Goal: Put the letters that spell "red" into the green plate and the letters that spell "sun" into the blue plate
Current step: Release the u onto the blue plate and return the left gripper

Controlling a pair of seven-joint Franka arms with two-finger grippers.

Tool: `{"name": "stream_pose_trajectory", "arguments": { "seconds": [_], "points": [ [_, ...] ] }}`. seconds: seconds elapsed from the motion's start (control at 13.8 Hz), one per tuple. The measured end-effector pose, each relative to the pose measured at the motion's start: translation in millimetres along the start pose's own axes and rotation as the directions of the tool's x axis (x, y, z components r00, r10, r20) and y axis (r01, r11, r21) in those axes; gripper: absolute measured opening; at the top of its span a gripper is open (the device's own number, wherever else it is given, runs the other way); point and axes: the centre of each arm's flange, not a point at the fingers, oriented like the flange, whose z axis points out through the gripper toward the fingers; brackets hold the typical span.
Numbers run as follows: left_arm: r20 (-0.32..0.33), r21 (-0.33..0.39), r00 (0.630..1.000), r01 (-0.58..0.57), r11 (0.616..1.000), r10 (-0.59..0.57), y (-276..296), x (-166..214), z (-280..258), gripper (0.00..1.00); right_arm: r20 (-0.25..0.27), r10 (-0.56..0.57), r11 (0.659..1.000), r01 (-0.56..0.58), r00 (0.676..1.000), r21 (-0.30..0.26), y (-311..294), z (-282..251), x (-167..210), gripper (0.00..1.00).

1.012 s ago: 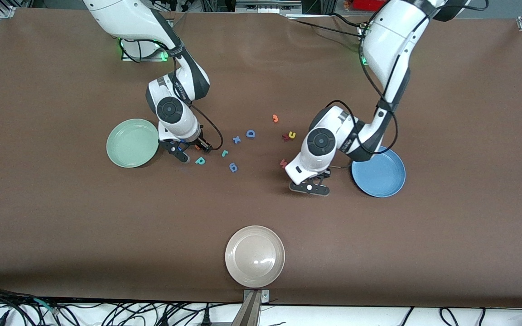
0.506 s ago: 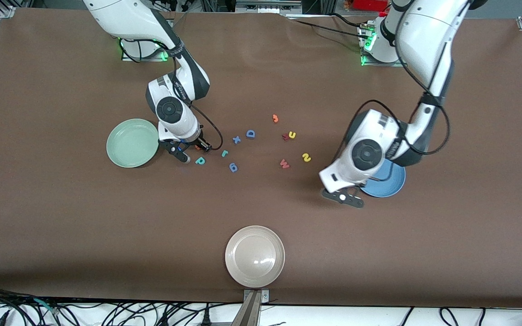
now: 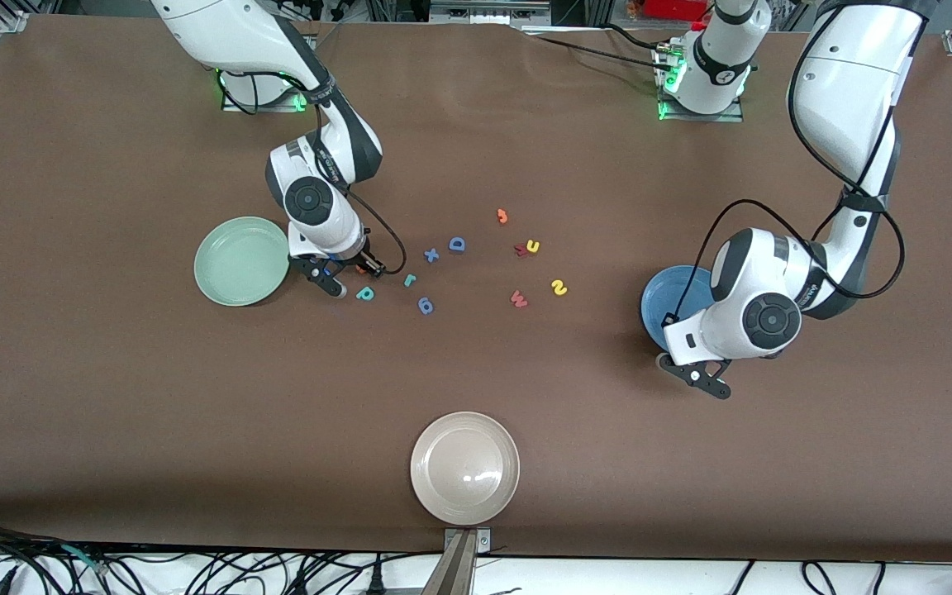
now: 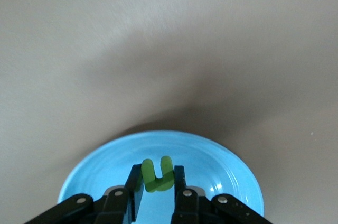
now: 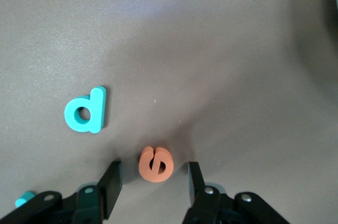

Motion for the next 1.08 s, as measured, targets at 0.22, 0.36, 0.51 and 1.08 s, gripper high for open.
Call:
{"name": "stream_pose_trajectory", "arguments": {
  "seconds": [0.22,0.36,0.51,1.08],
  "points": [
    [0.013,-0.007,1.000,-0.007,1.000,0.007,5,-1,8,0.51,0.001,0.006,1.000,-0.006,1.000,-0.008,2,-1,3,0.59],
    [0.007,-0.014,1.000,-0.024,1.000,0.025,15,2,6,0.70,-0.003,0.012,1.000,-0.012,1.000,-0.012,6,-1,10,0.58],
    [-0.007,-0.023,0.999,-0.045,0.999,0.045,31,7,-1,0.90,-0.005,0.014,1.000,-0.014,1.000,-0.015,8,-1,15,0.58],
    [0.016,-0.071,0.997,0.074,0.995,-0.073,153,18,-5,1.00,-0.005,0.013,1.000,-0.013,1.000,-0.015,8,-1,15,0.58]
  ]
}}
